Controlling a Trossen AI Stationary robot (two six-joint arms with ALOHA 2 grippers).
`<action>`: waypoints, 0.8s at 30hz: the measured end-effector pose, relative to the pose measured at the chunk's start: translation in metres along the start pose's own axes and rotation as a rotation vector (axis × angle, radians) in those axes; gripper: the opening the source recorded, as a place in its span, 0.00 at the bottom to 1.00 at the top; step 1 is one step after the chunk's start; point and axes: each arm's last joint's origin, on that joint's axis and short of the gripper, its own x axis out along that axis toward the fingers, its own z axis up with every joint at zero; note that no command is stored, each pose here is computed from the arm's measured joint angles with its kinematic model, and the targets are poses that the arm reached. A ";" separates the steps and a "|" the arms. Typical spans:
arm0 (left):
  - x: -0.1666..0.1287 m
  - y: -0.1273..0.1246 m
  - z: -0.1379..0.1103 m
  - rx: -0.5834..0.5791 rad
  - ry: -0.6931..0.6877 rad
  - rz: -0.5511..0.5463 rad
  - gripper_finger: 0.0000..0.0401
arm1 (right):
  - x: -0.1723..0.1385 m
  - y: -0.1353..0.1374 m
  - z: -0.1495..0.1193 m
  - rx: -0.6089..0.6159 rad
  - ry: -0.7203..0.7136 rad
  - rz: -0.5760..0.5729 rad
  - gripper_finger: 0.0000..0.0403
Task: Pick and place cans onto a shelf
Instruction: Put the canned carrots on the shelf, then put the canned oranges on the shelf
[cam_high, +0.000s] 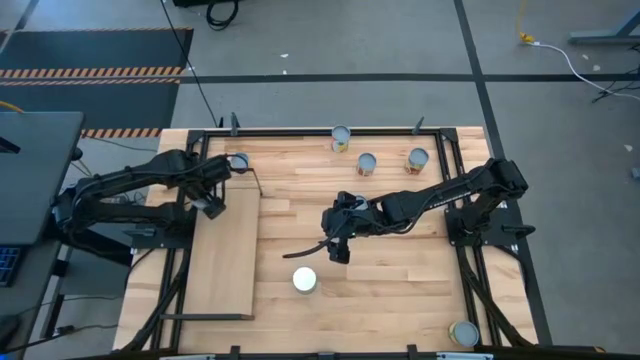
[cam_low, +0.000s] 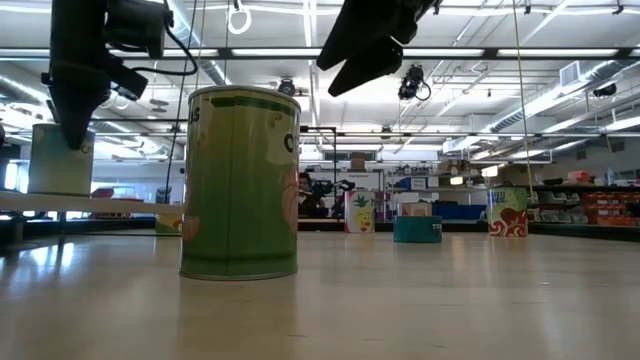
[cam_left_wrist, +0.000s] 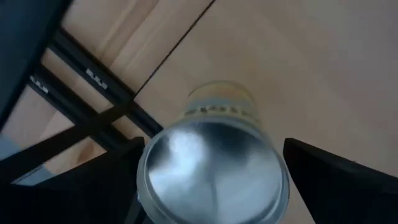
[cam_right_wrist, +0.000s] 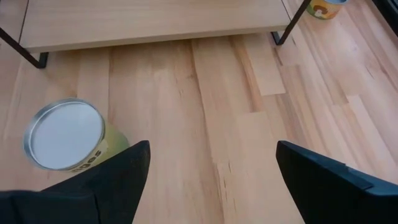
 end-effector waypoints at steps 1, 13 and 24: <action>0.000 0.000 0.000 0.000 0.002 0.000 0.95 | 0.000 0.000 0.000 0.000 0.000 0.000 0.88; -0.019 0.001 0.004 -0.005 -0.043 -0.043 0.94 | 0.000 0.000 0.000 -0.017 0.001 0.001 0.88; -0.088 -0.003 0.011 -0.007 -0.328 -0.277 0.95 | 0.000 0.000 0.000 -0.081 0.002 0.005 0.88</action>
